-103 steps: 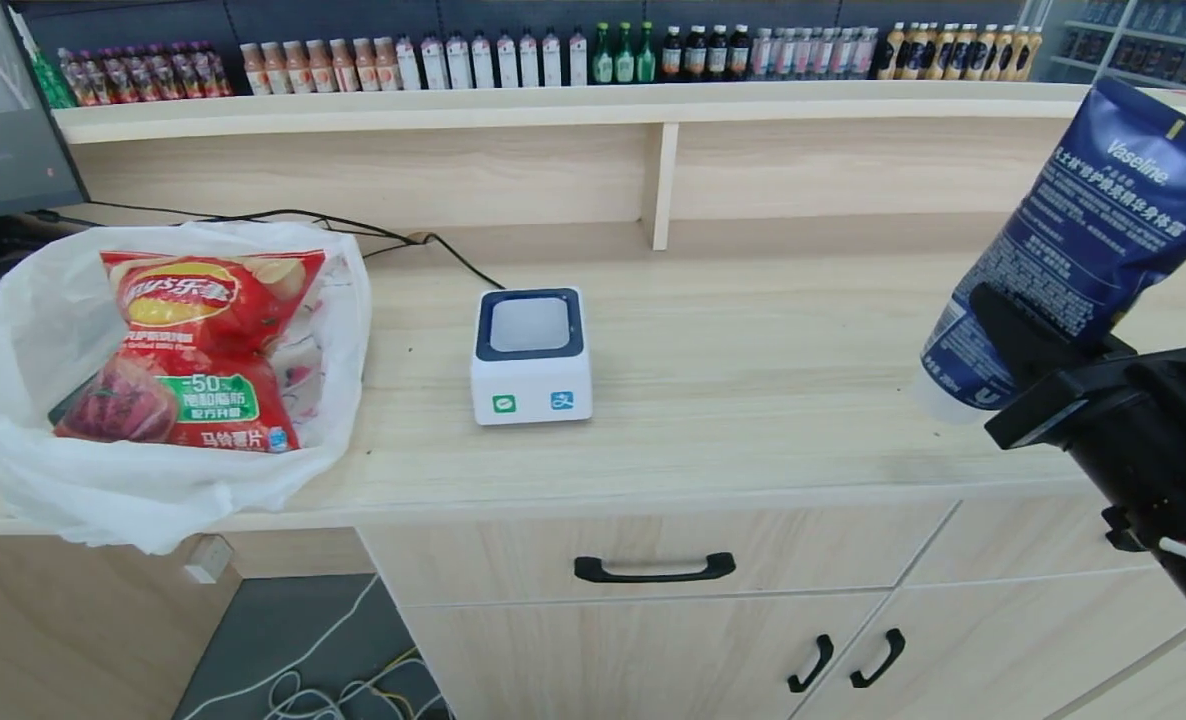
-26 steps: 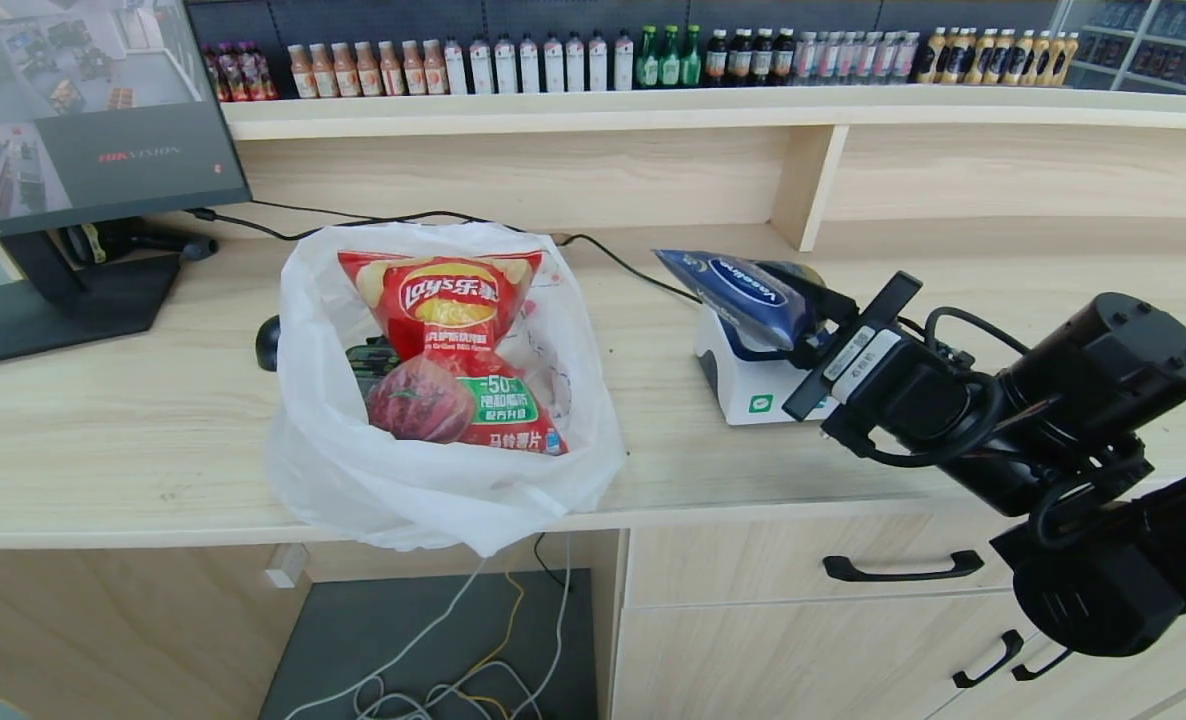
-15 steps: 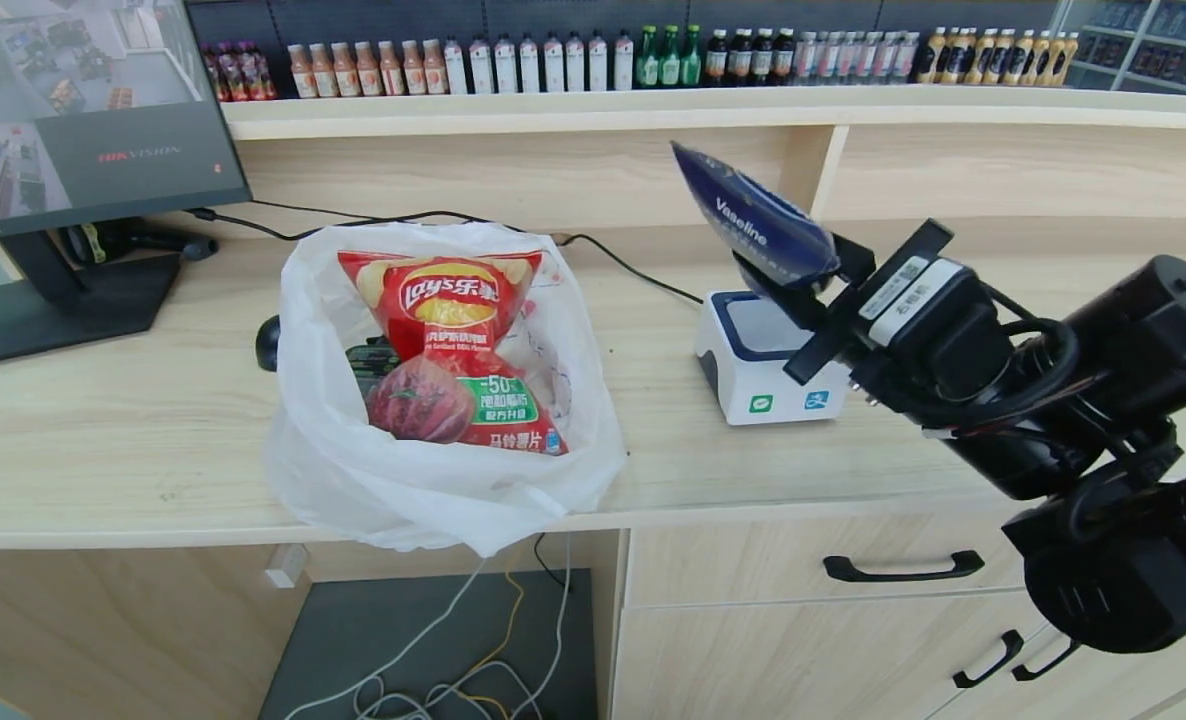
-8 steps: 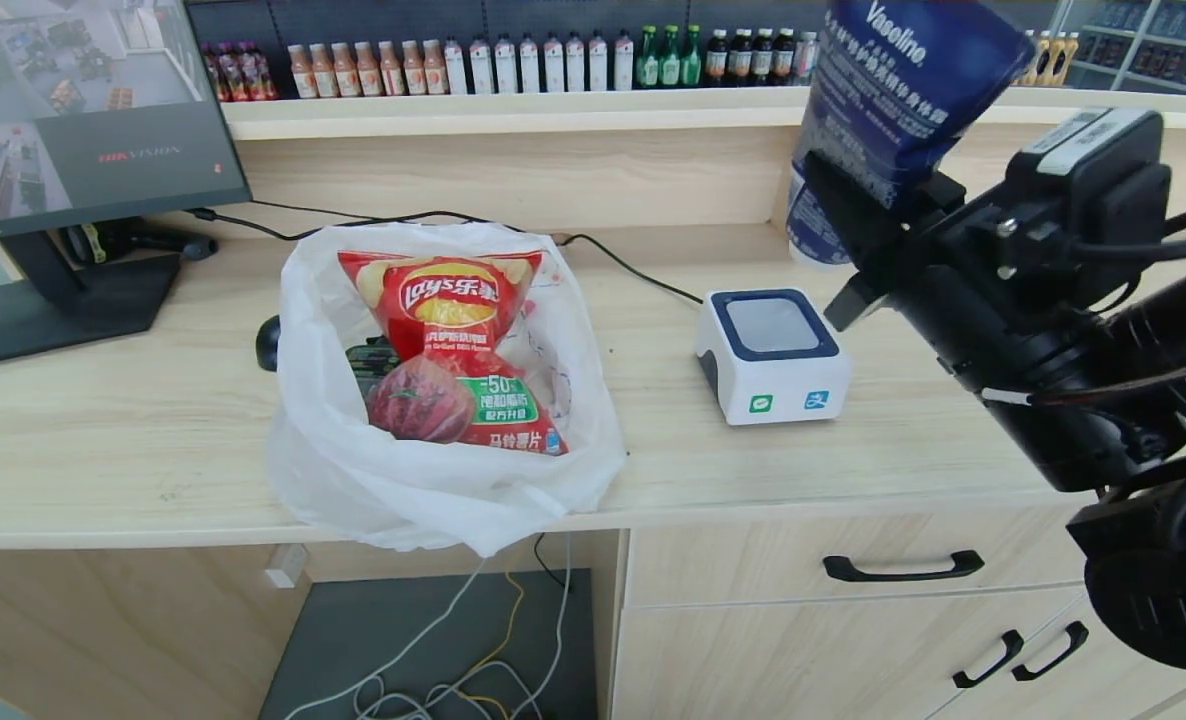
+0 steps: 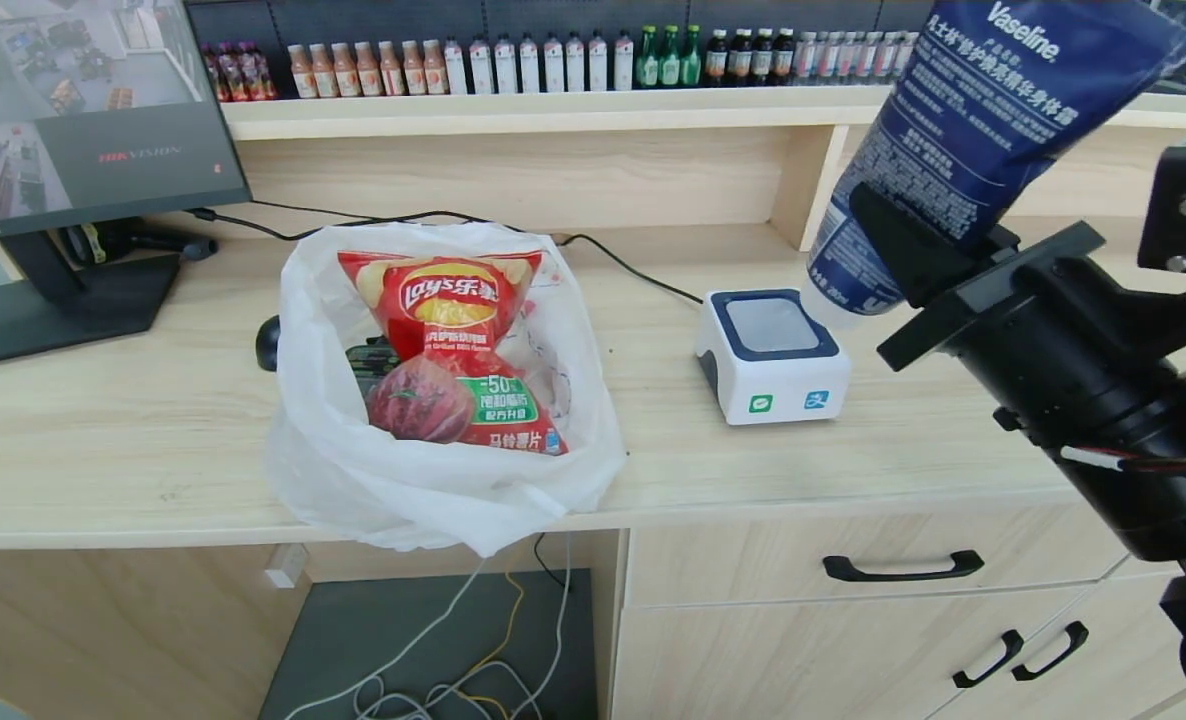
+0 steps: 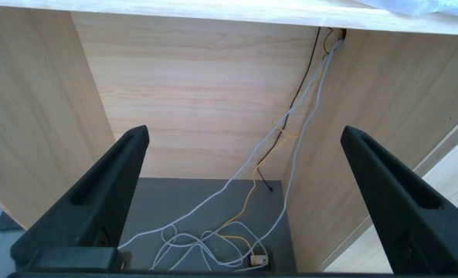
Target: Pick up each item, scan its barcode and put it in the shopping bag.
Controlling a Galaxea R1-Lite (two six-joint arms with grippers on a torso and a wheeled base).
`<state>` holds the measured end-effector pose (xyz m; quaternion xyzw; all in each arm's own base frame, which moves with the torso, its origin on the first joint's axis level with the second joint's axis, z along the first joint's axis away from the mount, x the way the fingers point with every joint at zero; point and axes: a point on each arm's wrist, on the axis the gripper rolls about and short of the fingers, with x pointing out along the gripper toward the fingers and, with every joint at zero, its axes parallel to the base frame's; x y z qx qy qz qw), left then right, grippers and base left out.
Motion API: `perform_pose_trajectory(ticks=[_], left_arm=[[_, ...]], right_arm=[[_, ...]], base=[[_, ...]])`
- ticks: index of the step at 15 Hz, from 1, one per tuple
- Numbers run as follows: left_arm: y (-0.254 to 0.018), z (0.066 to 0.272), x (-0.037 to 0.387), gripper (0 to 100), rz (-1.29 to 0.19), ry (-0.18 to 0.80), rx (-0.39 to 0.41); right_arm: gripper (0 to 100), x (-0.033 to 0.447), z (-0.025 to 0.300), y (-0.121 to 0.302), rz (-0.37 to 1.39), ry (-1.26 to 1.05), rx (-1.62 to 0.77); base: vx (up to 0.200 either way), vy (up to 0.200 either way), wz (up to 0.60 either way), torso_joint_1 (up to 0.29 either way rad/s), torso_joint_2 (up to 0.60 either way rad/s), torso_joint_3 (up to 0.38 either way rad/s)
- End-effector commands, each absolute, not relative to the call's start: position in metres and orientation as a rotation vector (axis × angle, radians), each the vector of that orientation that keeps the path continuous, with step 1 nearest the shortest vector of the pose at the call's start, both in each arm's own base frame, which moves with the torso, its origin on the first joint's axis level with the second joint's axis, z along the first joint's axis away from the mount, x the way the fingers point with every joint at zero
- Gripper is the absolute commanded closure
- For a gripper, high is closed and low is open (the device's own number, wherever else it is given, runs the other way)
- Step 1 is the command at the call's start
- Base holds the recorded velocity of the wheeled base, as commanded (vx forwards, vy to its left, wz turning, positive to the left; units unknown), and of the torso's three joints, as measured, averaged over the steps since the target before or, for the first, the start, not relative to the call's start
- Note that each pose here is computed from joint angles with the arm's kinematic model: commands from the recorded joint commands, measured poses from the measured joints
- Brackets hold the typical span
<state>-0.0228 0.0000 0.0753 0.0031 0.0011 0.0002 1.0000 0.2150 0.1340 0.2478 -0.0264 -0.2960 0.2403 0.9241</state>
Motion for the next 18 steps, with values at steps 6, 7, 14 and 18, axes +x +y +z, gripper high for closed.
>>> perform_pose_trajectory(ticks=[6, 7, 14, 18], left_arm=[[0.0, 0.075, -0.023, 0, 0.0, 0.002, 0.003], [0.0, 0.075, -0.023, 0, 0.0, 0.002, 0.002], [0.0, 0.075, -0.023, 0, 0.003, 0.002, 0.002], [0.0, 0.075, -0.023, 0, 0.002, 0.002, 0.002]], right_arm=[[100, 0.215, 0.248, 0.126, 0.428, -0.554, 0.134], [100, 0.217, 0.249, 0.128, 0.425, -0.557, 0.139], [100, 0.223, 0.249, 0.135, 0.444, -0.554, 0.154], [100, 0.222, 0.248, 0.138, 0.457, -0.553, 0.147]], base=[[0.0, 0.0, 0.0, 0.0, 0.0, 0.0], [0.0, 0.0, 0.0, 0.0, 0.0, 0.0], [0.0, 0.143, 0.0, 0.001, 0.0, 0.002], [0.0, 0.2, 0.0, 0.004, 0.0, 0.004]])
